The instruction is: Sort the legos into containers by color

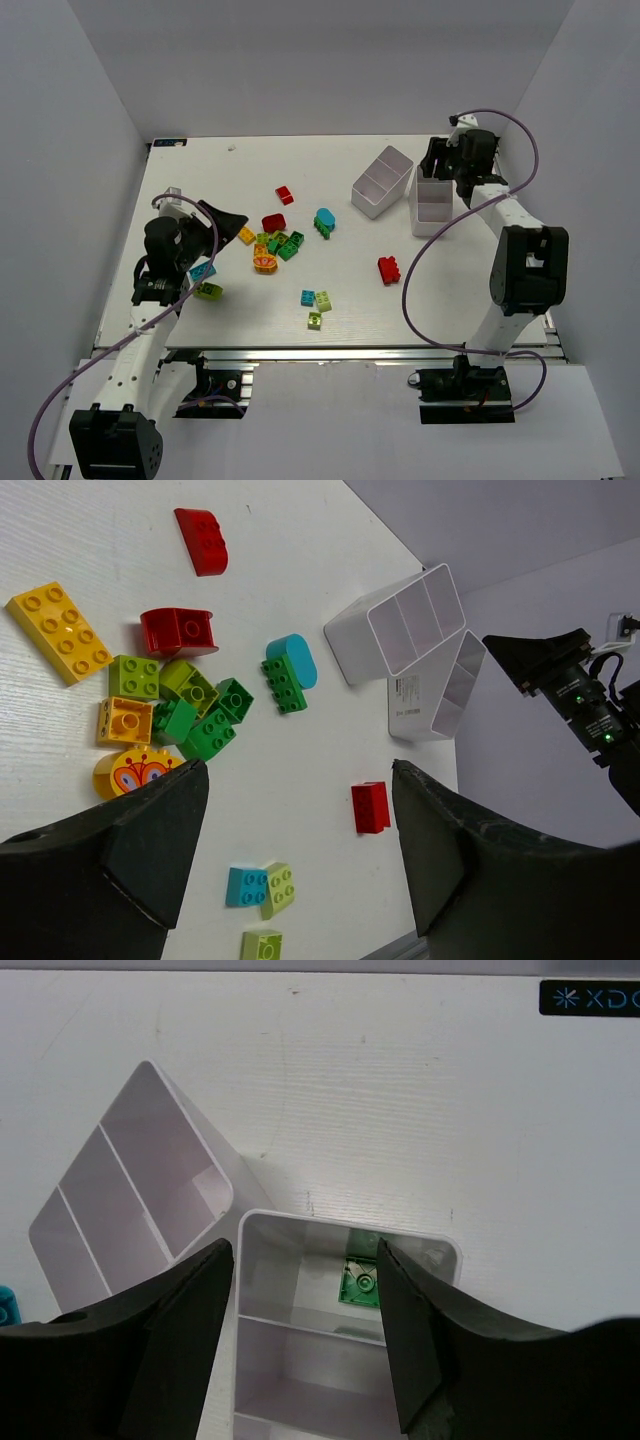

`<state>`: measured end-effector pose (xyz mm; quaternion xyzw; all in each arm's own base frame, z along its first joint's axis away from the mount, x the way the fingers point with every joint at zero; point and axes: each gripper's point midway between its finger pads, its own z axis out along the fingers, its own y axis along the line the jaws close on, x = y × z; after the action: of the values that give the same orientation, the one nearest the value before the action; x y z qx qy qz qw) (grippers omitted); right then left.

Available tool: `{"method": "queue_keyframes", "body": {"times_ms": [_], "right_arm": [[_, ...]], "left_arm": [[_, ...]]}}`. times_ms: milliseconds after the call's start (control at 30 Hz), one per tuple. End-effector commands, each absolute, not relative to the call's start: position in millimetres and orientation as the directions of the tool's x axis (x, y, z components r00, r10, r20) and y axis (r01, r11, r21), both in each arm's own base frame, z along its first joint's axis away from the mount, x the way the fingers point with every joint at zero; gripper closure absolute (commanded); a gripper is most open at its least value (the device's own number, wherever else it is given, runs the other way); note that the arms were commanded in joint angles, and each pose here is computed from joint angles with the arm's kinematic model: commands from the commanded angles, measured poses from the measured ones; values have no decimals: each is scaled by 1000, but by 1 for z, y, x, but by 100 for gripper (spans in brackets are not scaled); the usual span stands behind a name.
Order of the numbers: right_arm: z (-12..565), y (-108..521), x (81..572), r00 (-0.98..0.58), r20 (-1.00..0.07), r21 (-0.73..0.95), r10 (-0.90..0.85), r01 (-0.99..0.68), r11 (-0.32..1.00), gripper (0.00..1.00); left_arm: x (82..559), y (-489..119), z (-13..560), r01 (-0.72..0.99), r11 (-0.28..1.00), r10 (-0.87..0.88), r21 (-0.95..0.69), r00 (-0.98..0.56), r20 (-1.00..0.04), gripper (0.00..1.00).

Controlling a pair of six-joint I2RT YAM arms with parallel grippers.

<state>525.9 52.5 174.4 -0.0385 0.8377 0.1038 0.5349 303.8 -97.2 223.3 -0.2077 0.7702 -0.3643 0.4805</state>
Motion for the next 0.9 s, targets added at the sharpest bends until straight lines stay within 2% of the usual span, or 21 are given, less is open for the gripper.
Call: {"method": "queue_keyframes", "body": {"times_ms": [0,33,67,100,133,167,233,267,300,333,367,433,467,533,567,633,667,833,867], "right_arm": [[223,74,516,-276,-956,14,-101,-384,923,33],[239,99,496,-209,-967,-7,-145,-548,836,31],[241,110,482,-165,-967,-45,-194,-637,769,29],[237,123,464,-126,-966,-67,-227,-723,687,29],[247,132,447,-9,-959,-166,-282,-790,590,28],[243,153,415,12,-967,-126,-253,-889,440,27],[239,168,387,94,-960,-176,-265,-937,303,28],[226,179,368,53,-956,-129,-287,-958,255,32],[219,188,357,97,-944,-169,-317,-963,208,38],[213,187,350,69,-945,-141,-321,-968,207,38],[208,193,342,81,-940,-147,-330,-973,180,44],[204,196,332,70,-942,-133,-327,-975,177,51],[196,197,326,0,-948,-65,-320,-979,194,58],[192,197,325,-48,-946,-27,-320,-974,226,62],[188,196,324,-115,-942,31,-315,-965,260,59],[184,191,334,-147,-932,26,-332,-939,343,51],[181,189,335,-165,-928,34,-333,-930,365,43],[177,181,343,-206,-918,35,-338,-892,450,38],[177,181,344,-207,-919,34,-335,-889,457,38]], "left_arm": [[302,-98,226,38,649,-667,-760,-452,-592,20],[303,-98,223,33,651,-664,-759,-460,-590,23],[303,-98,220,23,652,-662,-758,-470,-584,27],[303,-98,221,20,654,-660,-756,-473,-583,38],[303,-98,218,11,657,-657,-754,-482,-580,45],[306,-98,212,-5,670,-645,-743,-499,-579,52],[308,-98,208,-29,686,-626,-727,-531,-570,62],[308,-101,193,-59,710,-598,-702,-577,-556,63],[307,-109,194,-38,734,-555,-678,-609,-567,60],[310,-108,186,-60,738,-554,-672,-622,-553,56],[311,-121,192,-6,763,-496,-646,-646,-580,51],[312,-133,169,-28,813,-422,-581,-715,-557,42],[312,-152,177,41,831,-352,-555,-733,-582,36],[316,-167,158,42,861,-289,-507,-780,-555,33],[319,-183,164,85,863,-250,-498,-784,-568,29],[327,-196,151,88,879,-215,-469,-805,-554,28],[333,-210,160,117,873,-201,-473,-797,-569,28],[358,-245,148,100,888,-188,-448,-811,-554,29],[357,-255,133,92,898,-166,-430,-836,-524,29]]}}
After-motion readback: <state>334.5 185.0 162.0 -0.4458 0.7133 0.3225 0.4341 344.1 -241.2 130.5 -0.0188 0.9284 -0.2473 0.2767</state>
